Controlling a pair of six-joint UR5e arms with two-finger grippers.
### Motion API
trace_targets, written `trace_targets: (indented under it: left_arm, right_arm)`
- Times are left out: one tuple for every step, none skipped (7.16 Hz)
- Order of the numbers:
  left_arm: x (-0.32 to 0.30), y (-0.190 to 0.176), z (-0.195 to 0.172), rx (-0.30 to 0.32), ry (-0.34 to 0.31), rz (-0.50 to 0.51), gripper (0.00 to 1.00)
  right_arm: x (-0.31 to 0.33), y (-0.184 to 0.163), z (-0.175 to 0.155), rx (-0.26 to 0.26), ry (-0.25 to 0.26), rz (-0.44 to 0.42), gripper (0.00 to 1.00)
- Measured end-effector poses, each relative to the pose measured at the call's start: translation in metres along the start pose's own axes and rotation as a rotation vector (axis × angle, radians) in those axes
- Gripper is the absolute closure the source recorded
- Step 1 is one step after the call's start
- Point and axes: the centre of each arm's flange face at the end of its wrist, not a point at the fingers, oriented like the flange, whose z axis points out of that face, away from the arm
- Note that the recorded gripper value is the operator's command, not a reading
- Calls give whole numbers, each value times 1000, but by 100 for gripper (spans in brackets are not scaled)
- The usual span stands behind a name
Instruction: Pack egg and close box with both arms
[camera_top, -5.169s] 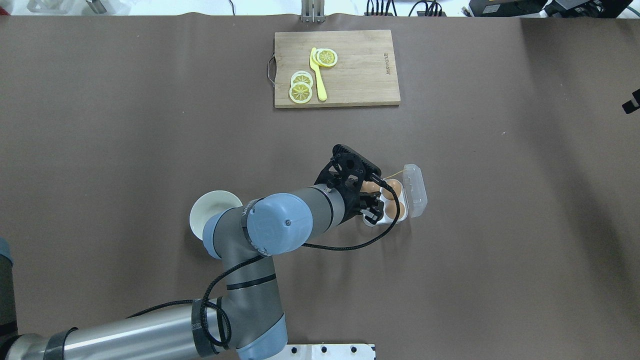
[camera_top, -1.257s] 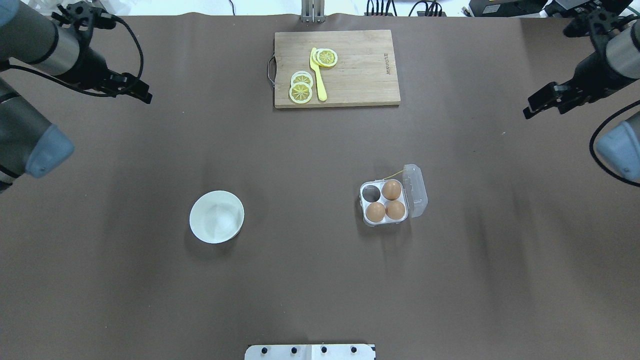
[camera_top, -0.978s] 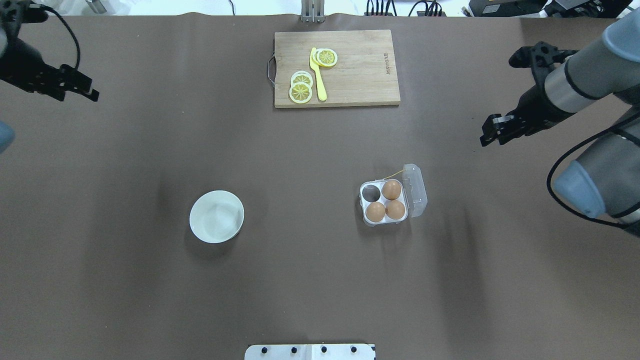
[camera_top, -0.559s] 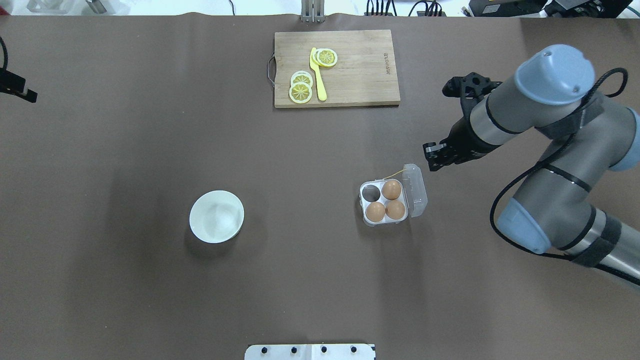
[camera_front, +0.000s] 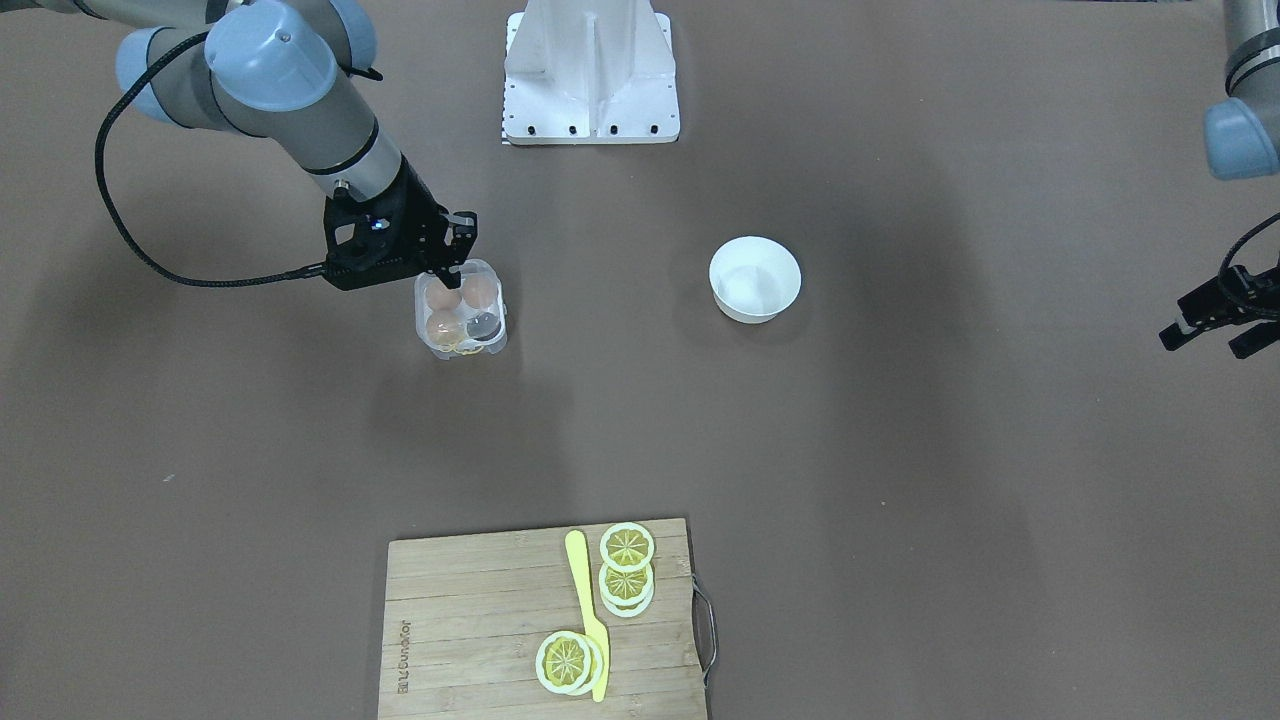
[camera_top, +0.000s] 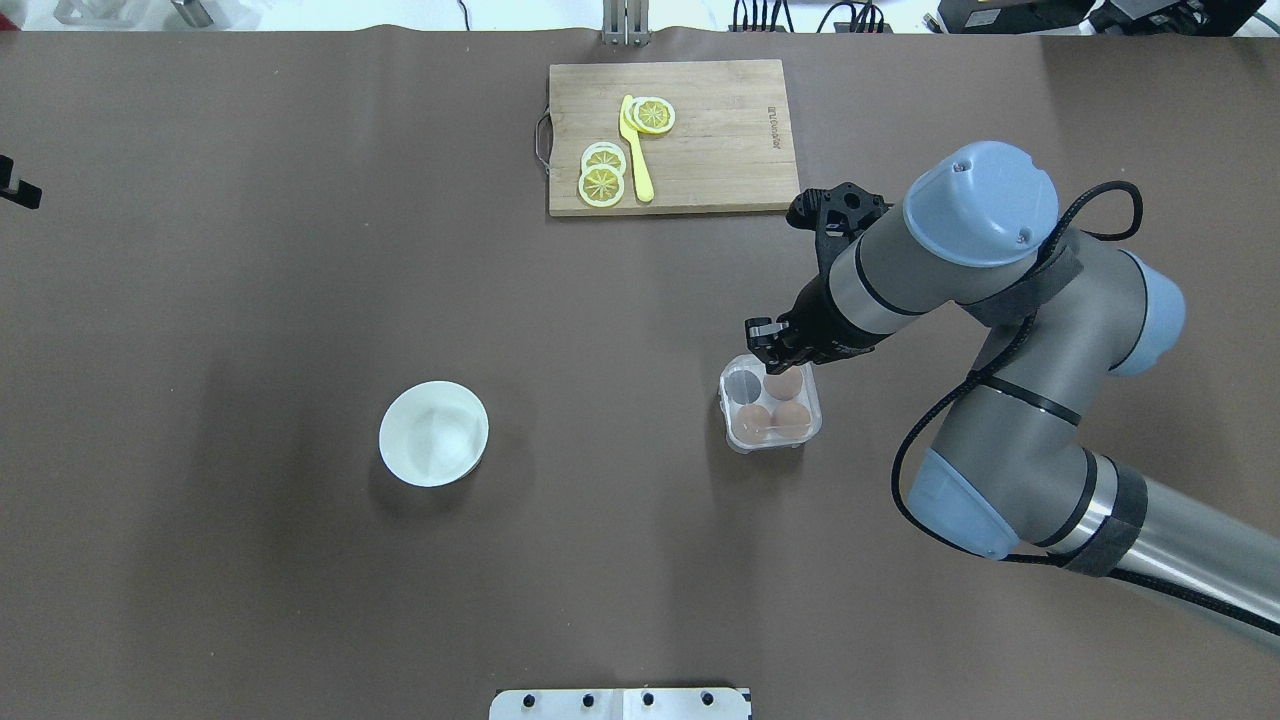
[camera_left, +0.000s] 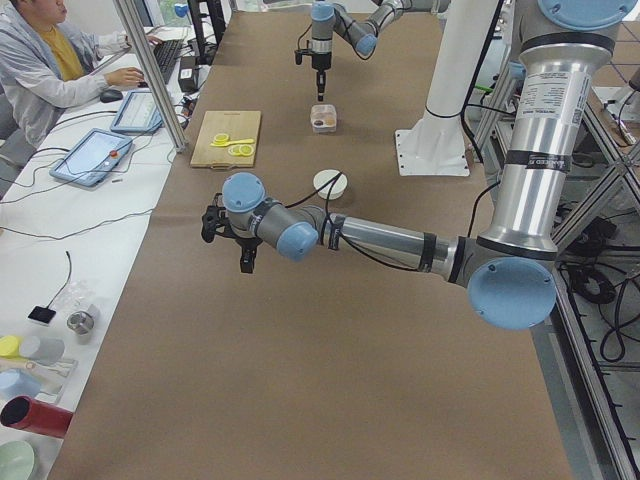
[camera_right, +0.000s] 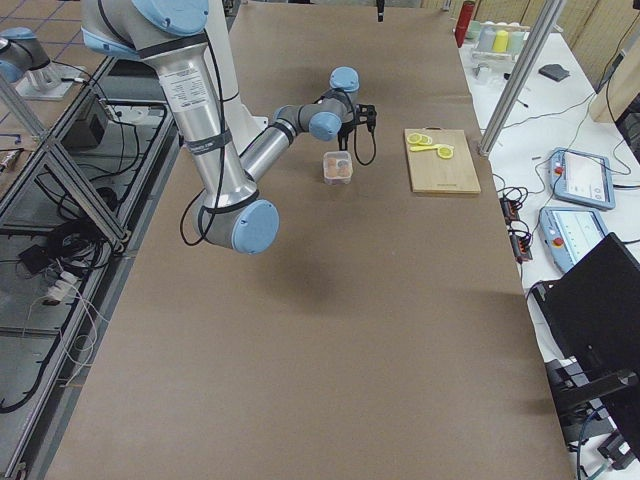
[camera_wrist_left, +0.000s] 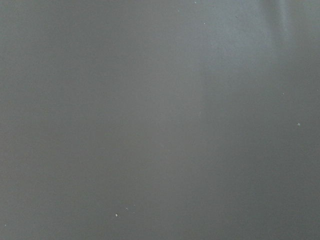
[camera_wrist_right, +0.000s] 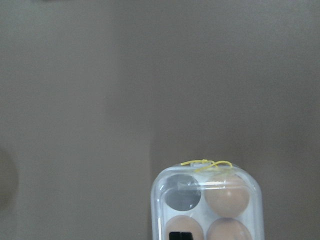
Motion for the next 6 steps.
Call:
trace_targets:
  left_arm:
    - [-4, 2, -3, 5, 1, -3, 3]
    - [-9, 3, -5, 6, -1, -5, 3]
    - [-15, 3, -9, 12, -7, 1, 3]
    - [-26, 5, -15, 21, -14, 15, 3]
    - [-36, 9, -17, 23, -21, 22, 3]
    - [-45, 15, -18, 21, -25, 25, 3]
  right_arm:
    - [1, -4, -9, 5, -9, 11, 100]
    - [16, -19, -29, 13, -18, 38, 100]
    - [49, -42, -56, 27, -18, 70, 100]
    - [94, -63, -82, 47, -2, 82, 93]
    - [153, -76, -104, 57, 27, 72, 43]
    - [214, -80, -124, 58, 60, 42, 0]
